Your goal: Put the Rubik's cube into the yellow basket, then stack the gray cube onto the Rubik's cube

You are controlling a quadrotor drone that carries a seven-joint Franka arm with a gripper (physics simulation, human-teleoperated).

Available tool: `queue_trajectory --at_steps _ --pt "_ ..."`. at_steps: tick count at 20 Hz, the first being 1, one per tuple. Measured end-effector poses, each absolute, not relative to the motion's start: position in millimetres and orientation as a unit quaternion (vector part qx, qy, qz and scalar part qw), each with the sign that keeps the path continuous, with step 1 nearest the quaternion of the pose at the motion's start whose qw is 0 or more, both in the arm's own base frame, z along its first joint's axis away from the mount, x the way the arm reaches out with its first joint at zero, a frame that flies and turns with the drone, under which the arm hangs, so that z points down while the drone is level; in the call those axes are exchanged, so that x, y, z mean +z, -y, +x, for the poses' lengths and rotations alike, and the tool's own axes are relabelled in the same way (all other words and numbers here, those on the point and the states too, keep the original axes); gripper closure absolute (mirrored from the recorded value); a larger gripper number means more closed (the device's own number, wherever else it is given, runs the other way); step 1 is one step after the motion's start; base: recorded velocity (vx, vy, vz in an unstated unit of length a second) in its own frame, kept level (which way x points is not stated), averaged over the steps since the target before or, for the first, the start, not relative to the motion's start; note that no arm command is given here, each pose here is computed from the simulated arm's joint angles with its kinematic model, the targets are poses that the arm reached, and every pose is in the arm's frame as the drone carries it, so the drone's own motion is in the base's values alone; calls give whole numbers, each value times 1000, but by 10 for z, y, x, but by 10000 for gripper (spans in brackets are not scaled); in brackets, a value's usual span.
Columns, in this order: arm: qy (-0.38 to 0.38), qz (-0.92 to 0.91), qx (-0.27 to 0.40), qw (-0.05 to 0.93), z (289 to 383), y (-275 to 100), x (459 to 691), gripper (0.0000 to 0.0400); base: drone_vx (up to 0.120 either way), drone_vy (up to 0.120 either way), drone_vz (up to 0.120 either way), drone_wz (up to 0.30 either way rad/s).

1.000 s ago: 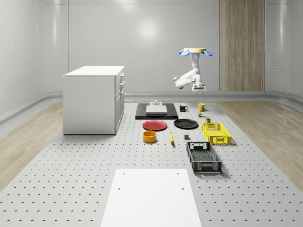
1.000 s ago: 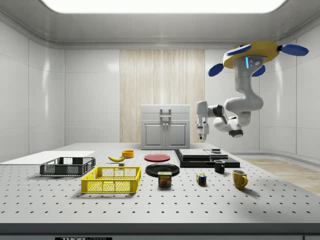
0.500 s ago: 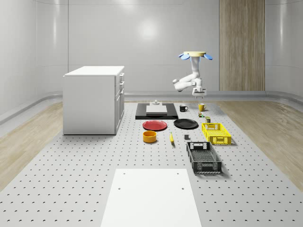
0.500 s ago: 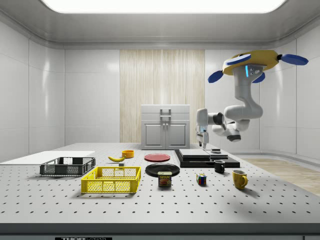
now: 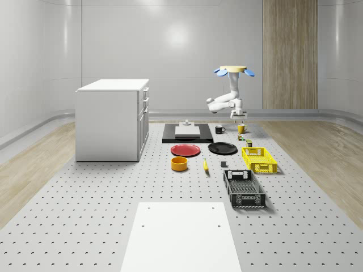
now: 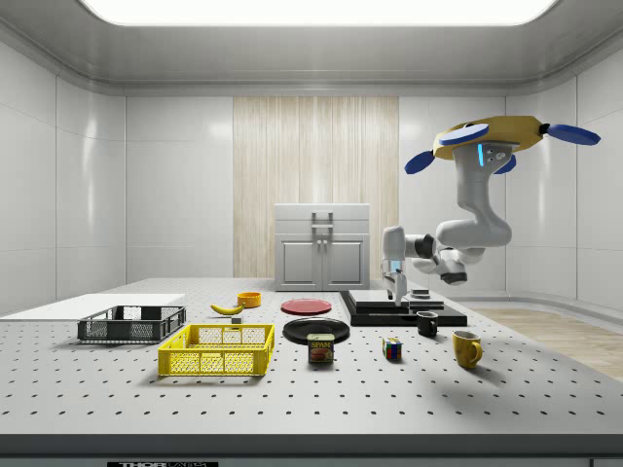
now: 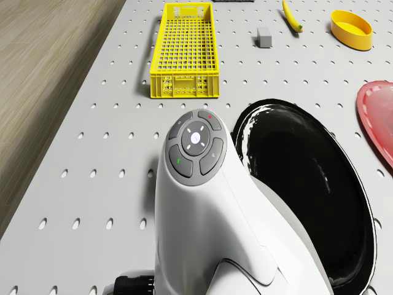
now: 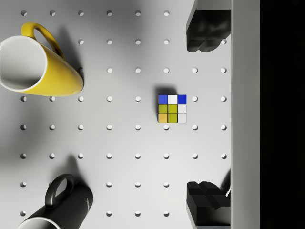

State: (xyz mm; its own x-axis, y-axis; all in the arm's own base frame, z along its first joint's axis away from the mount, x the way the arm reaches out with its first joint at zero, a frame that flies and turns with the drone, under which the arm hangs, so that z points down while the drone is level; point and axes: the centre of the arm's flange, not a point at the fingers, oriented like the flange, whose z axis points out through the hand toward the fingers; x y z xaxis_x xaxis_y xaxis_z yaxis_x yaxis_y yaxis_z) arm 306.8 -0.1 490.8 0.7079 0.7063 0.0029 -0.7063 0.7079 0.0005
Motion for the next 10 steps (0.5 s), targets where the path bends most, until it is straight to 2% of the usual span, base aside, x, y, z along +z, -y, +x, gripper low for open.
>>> queue_trajectory --at_steps 10 --pt "1 0 382 924 3068 2 4907 0 0 0 -120 0"
